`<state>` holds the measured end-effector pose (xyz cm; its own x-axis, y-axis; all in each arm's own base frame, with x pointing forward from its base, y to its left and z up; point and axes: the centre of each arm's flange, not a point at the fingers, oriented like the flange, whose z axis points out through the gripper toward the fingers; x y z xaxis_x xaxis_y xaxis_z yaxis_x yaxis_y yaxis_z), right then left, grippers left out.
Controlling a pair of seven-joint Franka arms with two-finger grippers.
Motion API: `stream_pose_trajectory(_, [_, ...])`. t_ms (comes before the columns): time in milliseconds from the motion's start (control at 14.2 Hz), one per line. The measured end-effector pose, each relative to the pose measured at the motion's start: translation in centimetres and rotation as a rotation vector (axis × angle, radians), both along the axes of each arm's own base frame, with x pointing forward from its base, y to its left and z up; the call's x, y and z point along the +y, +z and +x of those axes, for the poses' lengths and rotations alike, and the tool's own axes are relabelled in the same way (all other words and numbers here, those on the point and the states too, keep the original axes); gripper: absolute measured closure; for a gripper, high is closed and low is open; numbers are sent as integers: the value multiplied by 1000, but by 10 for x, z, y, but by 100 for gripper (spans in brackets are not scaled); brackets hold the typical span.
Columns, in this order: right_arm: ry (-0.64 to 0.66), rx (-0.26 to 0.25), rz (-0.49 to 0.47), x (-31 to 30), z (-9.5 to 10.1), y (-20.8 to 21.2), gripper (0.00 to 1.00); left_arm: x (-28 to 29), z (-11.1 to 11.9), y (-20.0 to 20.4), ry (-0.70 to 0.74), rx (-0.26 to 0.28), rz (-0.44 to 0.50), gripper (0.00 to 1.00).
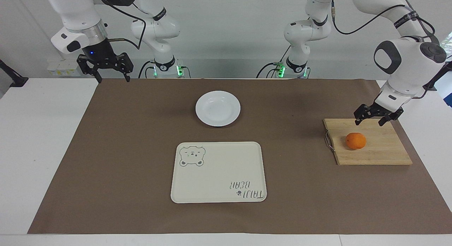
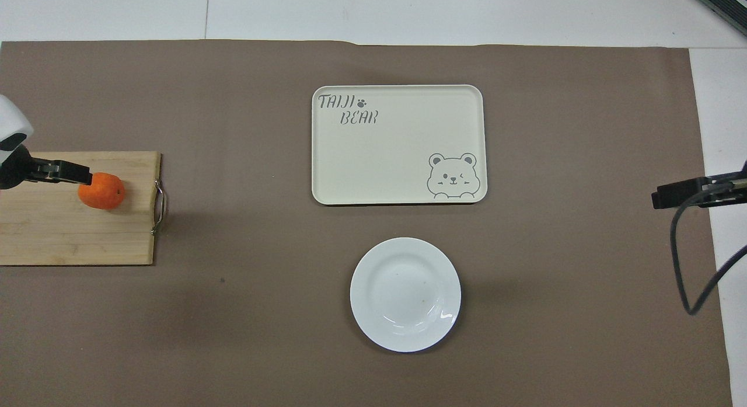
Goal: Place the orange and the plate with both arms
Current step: 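Close the left gripper on the orange on the wooden board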
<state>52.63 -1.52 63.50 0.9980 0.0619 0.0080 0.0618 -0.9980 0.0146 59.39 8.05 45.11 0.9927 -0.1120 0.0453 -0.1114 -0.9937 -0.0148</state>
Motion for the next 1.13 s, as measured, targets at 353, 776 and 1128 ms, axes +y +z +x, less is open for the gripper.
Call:
stream_pose_trajectory(353, [0,0,0,0,0,0,0,13,15,-36,18,-18,3,0])
stream_pose_trajectory(776, [0,0,0,0,0,0,0,18,19,-71,59,20,-50,0])
stream_pose_trajectory(1128, [0,0,0,0,0,0,0,21,14,-105,88,59,-61,0])
